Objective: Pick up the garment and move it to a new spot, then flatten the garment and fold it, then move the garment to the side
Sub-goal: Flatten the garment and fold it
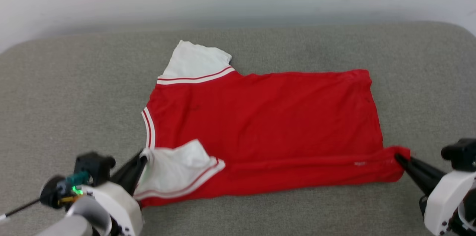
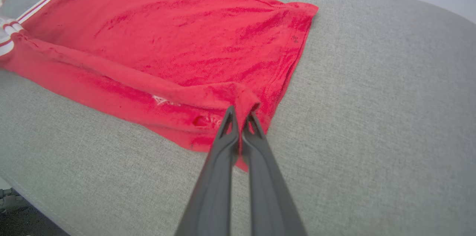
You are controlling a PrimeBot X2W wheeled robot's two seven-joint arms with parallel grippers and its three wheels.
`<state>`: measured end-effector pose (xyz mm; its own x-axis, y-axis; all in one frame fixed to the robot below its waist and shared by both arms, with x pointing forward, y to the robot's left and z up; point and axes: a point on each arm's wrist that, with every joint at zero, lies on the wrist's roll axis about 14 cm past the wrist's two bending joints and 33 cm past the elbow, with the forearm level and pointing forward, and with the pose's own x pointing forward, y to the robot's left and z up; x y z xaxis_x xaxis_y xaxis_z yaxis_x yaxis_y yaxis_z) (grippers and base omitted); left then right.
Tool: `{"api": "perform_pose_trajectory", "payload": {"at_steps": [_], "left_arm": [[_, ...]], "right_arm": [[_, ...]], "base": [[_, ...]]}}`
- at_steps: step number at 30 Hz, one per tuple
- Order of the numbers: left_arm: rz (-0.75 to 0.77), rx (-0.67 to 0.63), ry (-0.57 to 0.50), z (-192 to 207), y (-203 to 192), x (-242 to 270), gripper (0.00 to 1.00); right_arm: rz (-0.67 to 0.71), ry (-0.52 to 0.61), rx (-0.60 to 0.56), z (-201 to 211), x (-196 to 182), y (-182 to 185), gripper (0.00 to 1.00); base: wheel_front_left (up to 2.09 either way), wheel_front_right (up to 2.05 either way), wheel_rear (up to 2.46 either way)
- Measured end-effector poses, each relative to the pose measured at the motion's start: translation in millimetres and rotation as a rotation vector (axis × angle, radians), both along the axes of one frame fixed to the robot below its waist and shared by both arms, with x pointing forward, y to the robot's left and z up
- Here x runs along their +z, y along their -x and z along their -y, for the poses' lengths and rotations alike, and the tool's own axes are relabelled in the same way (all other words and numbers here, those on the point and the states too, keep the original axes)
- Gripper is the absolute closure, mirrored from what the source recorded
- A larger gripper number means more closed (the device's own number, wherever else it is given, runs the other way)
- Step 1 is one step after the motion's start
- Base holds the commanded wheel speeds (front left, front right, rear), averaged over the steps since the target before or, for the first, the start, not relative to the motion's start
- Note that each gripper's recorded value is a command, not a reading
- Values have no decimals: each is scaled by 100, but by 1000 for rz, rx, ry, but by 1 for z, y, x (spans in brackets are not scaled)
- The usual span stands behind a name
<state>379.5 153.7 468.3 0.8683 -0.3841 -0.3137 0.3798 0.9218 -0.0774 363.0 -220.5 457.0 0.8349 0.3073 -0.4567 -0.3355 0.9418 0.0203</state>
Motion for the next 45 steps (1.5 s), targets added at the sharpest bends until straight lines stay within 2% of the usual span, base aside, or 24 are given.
{"api": "perform_pose_trajectory", "payload": {"at_steps": [2, 3, 7, 12, 16, 22, 23, 24, 25, 29, 33, 37, 42, 45], "left_arm": [[24, -18, -13, 1, -19, 5, 100], [34, -33, -21, 4, -46, 6, 100], [-2, -46, -29, 7, -72, -9, 100], [-93, -50, -86, -2, -90, -48, 100], [-191, -63, -102, -2, -88, -83, 100], [-225, -64, -95, -2, -89, -95, 100], [-220, -58, -90, -1, -89, -95, 100], [-223, -54, -86, -1, -88, -95, 65], [-220, -54, -86, -2, -88, -92, 0], [-184, -52, -101, -7, -87, -78, 0], [-94, -40, -104, -13, -101, -37, 0], [-90, -48, -155, -23, -104, -11, 0], [-200, -82, -203, -27, -99, 6, 0], [-359, -114, -202, -25, -84, -3, 0]], "right_arm": [[5, 3, -7, 1, 3, -10, 100], [-3, 15, -12, 3, 1, -25, 100], [-58, 33, -11, 2, -15, -38, 100], [-144, 47, -12, 1, -42, -50, 100], [-227, 61, -18, 3, -68, -49, 100], [-257, 69, -16, 4, -79, -51, 100], [-249, 65, -20, 4, -78, -52, 92], [-243, 62, -20, 4, -77, -52, 66], [-234, 58, -22, 4, -75, -52, 0], [-158, 54, -14, 3, -57, -57, 0], [-89, 42, -3, 0, -36, -61, 0], [-43, 31, 5, -3, -21, -63, 0], [-25, 28, 16, -7, -16, -63, 0], [-18, 26, 18, -8, -13, -65, 0]], "base": [[0, 0, 0], [0, 0, 0], [0, 0, 0], [0, 0, 0], [0, 0, 0], [0, 0, 0], [0, 0, 0], [0, 0, 0], [0, 0, 0], [0, 0, 0], [0, 0, 0], [0, 0, 0], [0, 0, 0], [0, 0, 0]]}}
